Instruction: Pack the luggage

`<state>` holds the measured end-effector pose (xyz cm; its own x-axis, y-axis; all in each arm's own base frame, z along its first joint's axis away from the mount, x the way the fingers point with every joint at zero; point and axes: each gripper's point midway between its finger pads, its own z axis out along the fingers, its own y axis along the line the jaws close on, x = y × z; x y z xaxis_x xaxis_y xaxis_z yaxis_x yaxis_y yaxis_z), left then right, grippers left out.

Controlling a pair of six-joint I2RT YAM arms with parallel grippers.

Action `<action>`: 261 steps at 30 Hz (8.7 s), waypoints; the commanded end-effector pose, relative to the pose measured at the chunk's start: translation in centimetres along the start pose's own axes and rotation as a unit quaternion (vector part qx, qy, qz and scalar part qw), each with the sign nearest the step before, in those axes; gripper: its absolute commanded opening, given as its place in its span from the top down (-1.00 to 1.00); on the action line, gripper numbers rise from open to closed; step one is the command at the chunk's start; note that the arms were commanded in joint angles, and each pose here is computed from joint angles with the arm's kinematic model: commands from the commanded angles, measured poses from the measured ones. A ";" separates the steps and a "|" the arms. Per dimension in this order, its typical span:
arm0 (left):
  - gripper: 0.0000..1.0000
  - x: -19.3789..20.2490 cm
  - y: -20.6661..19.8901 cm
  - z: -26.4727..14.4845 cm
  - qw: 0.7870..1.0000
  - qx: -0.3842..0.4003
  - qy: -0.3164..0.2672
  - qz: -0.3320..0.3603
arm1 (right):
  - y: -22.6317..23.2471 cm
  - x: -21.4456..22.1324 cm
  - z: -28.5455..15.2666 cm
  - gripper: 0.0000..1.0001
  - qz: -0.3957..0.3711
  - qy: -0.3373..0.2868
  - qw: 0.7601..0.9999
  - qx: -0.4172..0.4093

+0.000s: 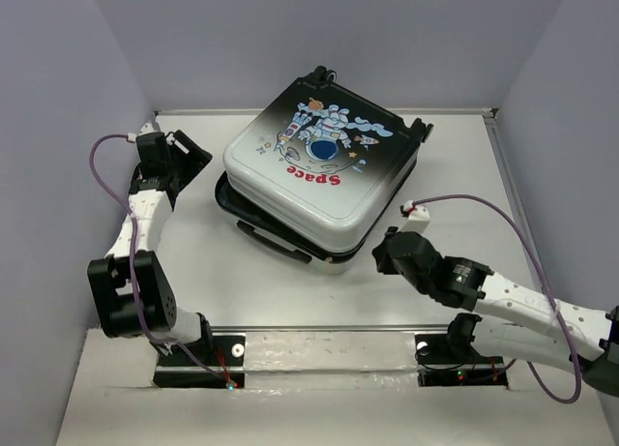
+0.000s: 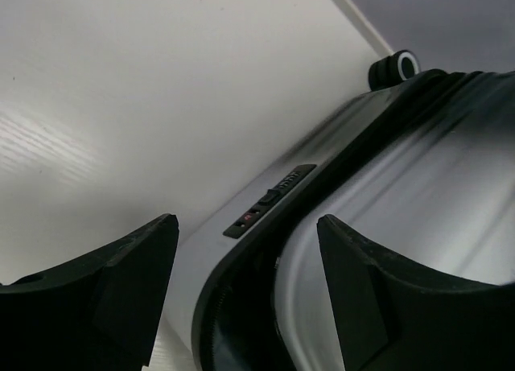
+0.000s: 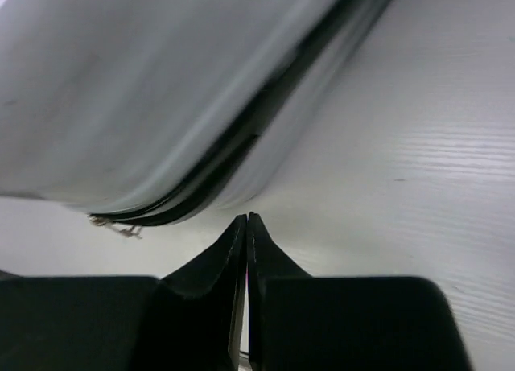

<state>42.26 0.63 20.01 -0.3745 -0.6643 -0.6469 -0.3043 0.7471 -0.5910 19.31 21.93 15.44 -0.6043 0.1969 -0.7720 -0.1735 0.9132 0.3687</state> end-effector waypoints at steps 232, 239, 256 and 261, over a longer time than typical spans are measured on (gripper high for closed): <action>0.72 23.0 -6.1 -10.9 0.969 0.210 0.109 -0.067 | 15.6 9.2 2.7 0.86 -0.174 0.042 0.943 -0.281; 0.77 21.6 -5.5 -9.8 0.982 0.175 0.078 -0.001 | 24.9 12.1 3.0 0.86 -0.200 0.046 0.917 -0.343; 0.76 20.6 -6.1 -8.6 0.984 0.167 0.054 0.015 | 17.4 6.5 0.2 0.86 -0.196 0.011 0.958 -0.210; 0.76 21.1 -6.5 -8.6 0.982 0.179 0.065 0.011 | 19.3 5.8 -0.5 0.86 -0.217 0.030 0.943 -0.249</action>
<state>24.33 -11.97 3.57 -0.6214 -0.5075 -0.5970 -0.2554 0.8514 -0.4581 14.68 37.76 17.28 -0.4106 -0.1405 -0.9009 -0.6555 0.7323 0.1846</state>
